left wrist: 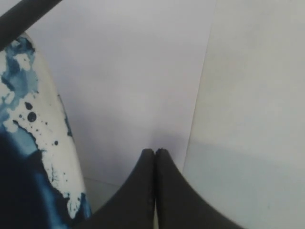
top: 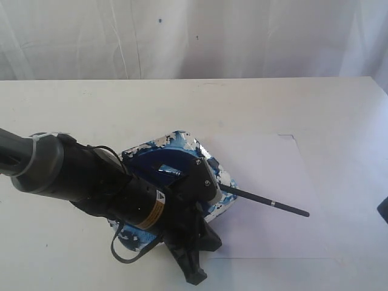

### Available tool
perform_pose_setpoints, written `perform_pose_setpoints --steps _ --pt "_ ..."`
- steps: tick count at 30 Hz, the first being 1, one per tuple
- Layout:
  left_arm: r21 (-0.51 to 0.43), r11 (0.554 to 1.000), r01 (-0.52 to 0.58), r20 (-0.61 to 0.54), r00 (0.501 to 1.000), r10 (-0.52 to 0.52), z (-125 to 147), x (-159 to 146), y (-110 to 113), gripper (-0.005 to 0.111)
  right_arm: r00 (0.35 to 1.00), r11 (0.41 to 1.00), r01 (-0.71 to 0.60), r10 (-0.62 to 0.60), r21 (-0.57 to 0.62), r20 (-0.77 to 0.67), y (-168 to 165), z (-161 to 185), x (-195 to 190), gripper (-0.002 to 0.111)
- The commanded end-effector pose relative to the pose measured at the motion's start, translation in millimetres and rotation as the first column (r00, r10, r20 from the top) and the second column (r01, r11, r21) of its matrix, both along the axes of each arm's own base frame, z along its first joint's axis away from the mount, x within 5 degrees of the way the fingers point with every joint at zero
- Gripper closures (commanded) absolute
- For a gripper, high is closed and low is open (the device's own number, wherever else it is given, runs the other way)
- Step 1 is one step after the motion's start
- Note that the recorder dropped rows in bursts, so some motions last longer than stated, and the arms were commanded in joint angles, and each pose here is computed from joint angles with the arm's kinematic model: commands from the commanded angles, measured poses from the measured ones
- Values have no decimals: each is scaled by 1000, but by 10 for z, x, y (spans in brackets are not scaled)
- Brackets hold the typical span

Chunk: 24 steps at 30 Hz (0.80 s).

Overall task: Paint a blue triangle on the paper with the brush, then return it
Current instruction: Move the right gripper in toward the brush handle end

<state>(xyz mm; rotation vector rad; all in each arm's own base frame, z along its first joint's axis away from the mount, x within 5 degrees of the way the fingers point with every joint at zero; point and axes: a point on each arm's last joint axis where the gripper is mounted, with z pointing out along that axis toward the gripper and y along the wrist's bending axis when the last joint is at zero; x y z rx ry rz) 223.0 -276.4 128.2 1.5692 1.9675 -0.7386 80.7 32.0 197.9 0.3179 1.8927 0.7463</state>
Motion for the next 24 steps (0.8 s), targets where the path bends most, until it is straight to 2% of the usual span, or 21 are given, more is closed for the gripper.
perform_pose_setpoints --steps 1,6,12,17,20,24 --pt "2 1000 -4 2 1000 4 7 -6 -2 107 993 992 -61 71 -109 94 40 289 26 108" --pt "2 1000 -4 2 1000 4 7 -6 -2 107 978 957 -184 200 -225 50 120 437 12 108" --pt "2 1000 -4 2 1000 4 7 -6 -2 107 960 941 -278 264 -192 -96 236 327 120 108" --pt "2 1000 -4 2 1000 4 7 -6 -2 107 900 923 -376 341 -87 -272 404 141 274 108" --pt "2 1000 -4 2 1000 4 7 -6 -2 107 889 939 -343 325 1 -323 467 74 400 108" --pt "2 1000 -4 2 1000 4 7 -6 -2 107 899 989 -115 142 90 -414 427 -60 603 108"
